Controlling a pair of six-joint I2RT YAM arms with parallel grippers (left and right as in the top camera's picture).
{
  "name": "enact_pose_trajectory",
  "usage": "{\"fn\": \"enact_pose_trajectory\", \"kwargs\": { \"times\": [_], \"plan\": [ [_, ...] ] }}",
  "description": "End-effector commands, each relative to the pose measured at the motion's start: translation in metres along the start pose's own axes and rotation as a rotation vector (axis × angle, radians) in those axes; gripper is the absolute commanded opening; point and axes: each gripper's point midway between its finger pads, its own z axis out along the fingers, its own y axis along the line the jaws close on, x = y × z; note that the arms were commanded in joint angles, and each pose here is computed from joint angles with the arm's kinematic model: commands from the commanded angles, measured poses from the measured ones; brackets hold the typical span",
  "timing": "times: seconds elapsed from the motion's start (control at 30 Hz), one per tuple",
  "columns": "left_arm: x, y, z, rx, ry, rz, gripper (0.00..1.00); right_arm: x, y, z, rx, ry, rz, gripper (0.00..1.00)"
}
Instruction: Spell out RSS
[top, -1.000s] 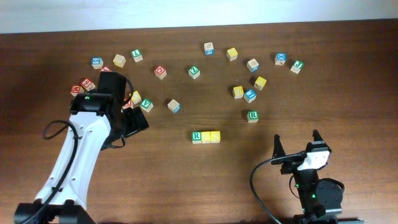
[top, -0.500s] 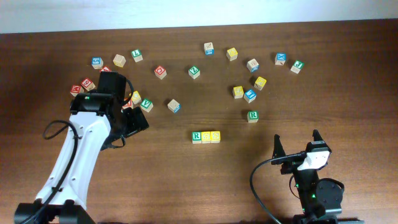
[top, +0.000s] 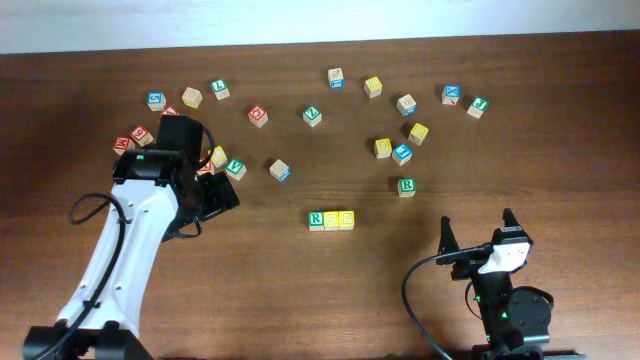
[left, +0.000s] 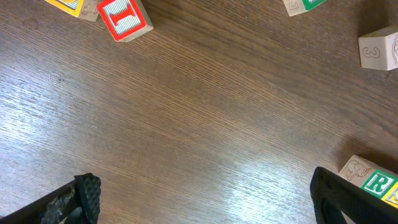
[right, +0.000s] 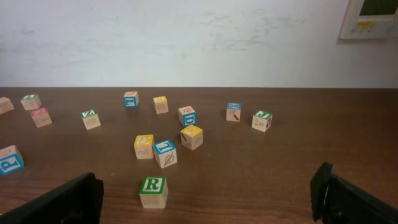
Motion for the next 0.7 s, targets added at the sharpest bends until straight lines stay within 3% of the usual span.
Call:
{"fn": "enact_pose_trajectory", "kwargs": {
  "times": [0.0, 0.33, 0.5, 0.67],
  "plan": [
    [-0.004, 0.001, -0.006, 0.001, -0.025, -0.013, 0.99, 0.002, -0.004, 0.0, 0.017, 0.0, -0.004, 0.98],
    [-0.003, 0.003, -0.009, -0.003, -0.034, -0.008, 0.99, 0.002, -0.004, 0.0, 0.017, 0.0, -0.004, 0.98],
    [-0.016, -0.013, -0.01, 0.084, -0.147, 0.124, 0.99, 0.002, -0.004, 0.0, 0.017, 0.0, -0.004, 0.98],
    [-0.011, -0.012, -0.024, 0.155, -0.253, 0.137, 0.99, 0.002, -0.004, 0.0, 0.017, 0.0, -0.004, 0.98]
  ]
}}
